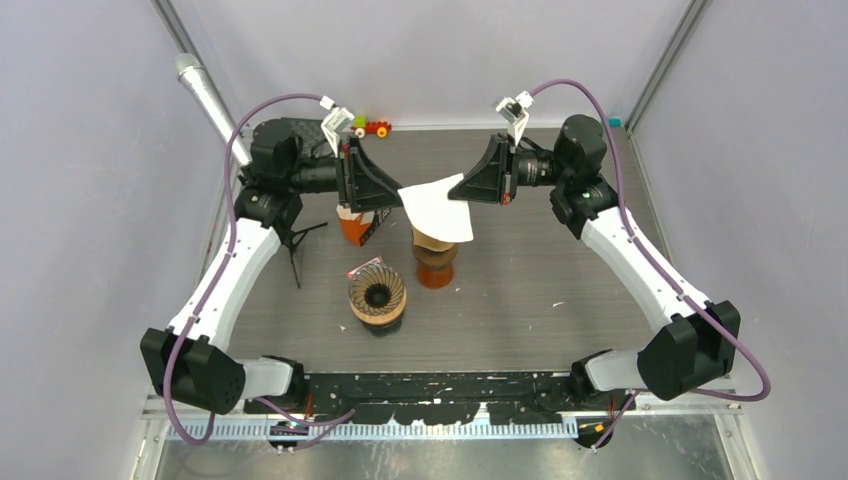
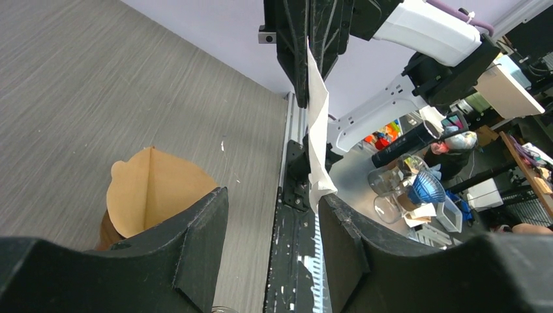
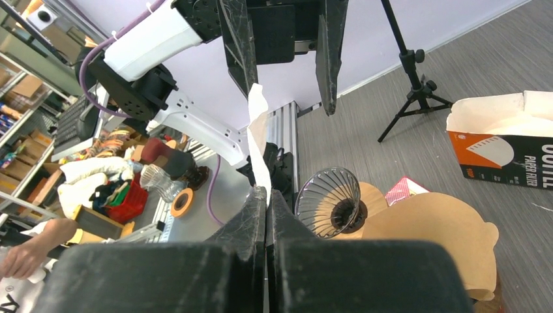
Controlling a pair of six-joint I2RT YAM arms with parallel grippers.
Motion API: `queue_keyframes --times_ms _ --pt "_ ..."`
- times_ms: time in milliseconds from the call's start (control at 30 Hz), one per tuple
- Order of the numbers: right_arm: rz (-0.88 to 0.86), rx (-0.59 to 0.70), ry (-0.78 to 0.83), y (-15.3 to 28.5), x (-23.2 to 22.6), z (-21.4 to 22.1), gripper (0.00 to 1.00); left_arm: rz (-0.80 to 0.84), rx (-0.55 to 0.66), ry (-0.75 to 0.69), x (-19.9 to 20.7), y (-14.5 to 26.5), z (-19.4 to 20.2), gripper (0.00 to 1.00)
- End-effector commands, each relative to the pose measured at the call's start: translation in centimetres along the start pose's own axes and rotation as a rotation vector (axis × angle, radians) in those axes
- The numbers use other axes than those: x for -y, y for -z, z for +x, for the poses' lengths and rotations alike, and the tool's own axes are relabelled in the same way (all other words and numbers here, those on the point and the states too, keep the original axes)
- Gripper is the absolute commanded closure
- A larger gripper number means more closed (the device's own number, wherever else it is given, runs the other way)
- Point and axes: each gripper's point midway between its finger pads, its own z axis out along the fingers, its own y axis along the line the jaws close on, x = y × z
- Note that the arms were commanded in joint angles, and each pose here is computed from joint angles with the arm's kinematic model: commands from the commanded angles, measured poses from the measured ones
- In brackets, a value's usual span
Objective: Place the coffee filter in the dripper
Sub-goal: Pick up the coffee filter from the coffee filter holder.
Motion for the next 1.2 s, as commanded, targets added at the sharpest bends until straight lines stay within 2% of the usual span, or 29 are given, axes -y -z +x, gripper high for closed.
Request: queue_keyframes --times_ms 0,1167 --pt "0.004 0.017 0.052 0.2 -0.6 -0.9 0.99 0.026 0.007 -0.018 0.3 0.0 -0.5 0.45" --pt "0.124 0.022 0.019 0.1 2.5 -0.5 1.0 0.085 -0.004 0.012 -0.5 -1.4 0.6 0.45"
